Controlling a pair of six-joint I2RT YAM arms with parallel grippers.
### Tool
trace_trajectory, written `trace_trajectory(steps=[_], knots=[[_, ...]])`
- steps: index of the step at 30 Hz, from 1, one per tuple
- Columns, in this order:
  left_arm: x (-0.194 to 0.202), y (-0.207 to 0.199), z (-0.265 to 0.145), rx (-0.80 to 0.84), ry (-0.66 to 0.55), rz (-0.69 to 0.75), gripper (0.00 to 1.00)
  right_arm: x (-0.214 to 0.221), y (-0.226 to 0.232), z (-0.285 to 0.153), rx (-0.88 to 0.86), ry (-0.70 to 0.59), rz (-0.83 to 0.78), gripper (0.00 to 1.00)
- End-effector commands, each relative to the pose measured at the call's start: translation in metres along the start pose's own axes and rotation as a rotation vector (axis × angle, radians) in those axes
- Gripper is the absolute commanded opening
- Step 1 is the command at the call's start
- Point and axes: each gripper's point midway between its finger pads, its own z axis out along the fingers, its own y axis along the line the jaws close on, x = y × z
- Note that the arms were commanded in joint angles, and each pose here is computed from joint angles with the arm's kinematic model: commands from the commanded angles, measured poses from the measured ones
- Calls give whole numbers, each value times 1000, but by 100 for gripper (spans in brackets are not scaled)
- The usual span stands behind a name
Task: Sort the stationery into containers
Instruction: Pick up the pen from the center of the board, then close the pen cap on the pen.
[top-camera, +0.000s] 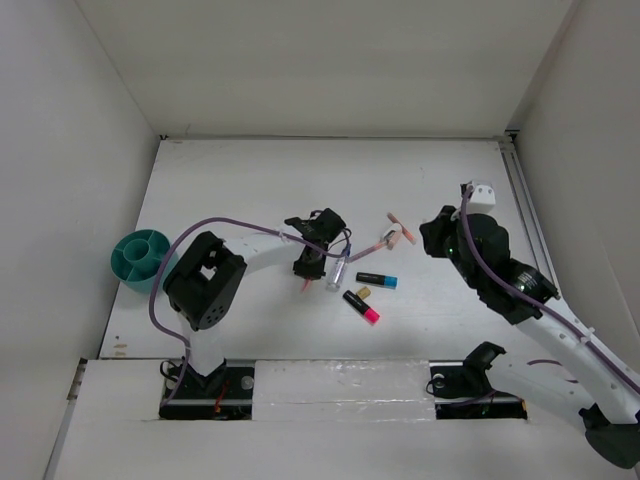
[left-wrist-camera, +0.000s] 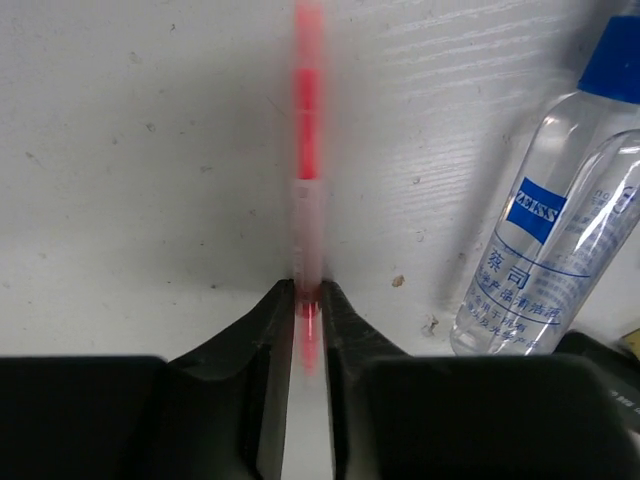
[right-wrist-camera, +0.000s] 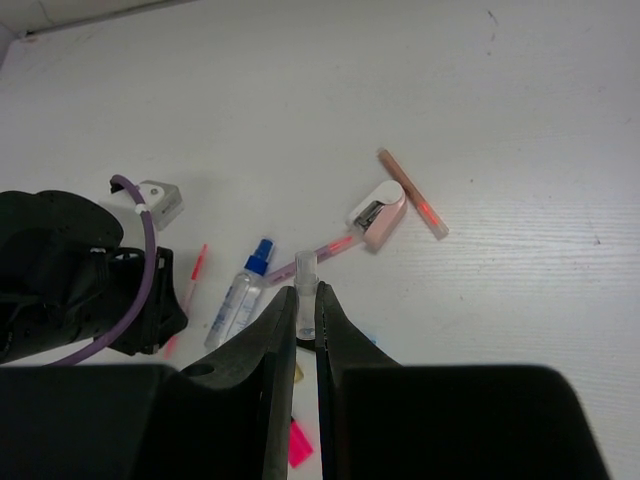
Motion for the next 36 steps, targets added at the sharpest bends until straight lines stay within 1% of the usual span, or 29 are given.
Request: trace_trajectory(steps=[1,2,3,4,5,6,11,14,18,21,23,25,28,29,30,32,36], knots=[[20,13,18,-71,77,17,11,-30,11,-6,-45,-86,31,0],[23,13,17,-68,89,10,5,-25,15,-5,-72,-72,29,0],[28,15,20,-77,105,14,1,-27,20,-5,-92,-74,33,0],[29,13,20,-70,109,13,0,-18,21,-2,-108,-57,28,0],[29,13,20,-69,109,13,0,-23,29,-2,-142,-74,39,0],[33,15,21,-75,118,15,0,-14,34,1,-173,-43,31,0],[24,21,4,-82,60,-15,0,-10,49,3,-255,-36,9,0],[10,21,-17,-48,-31,-51,0,-12,56,3,-293,-53,-3,0],[-14,8,-62,99,-172,-94,0,-15,52,9,-281,-70,-6,0],[-22,0,-98,205,-268,-84,0,-22,42,21,-251,-95,0,0],[-22,-10,-122,265,-321,-55,0,-28,51,26,-301,-98,5,0],[-19,-8,-133,274,-348,-50,0,-31,56,32,-330,-97,7,0],[-21,-5,-153,326,-425,-46,0,-29,67,46,-375,-69,86,0],[-21,-4,-157,338,-446,-51,0,-38,79,49,-429,-100,119,0],[-23,0,-168,353,-487,-63,0,-36,86,50,-479,-90,135,0],[-22,1,-178,383,-515,-68,0,-43,106,52,-579,-109,205,0],[-25,-1,-191,430,-560,-63,0,-47,129,57,-677,-133,327,0]])
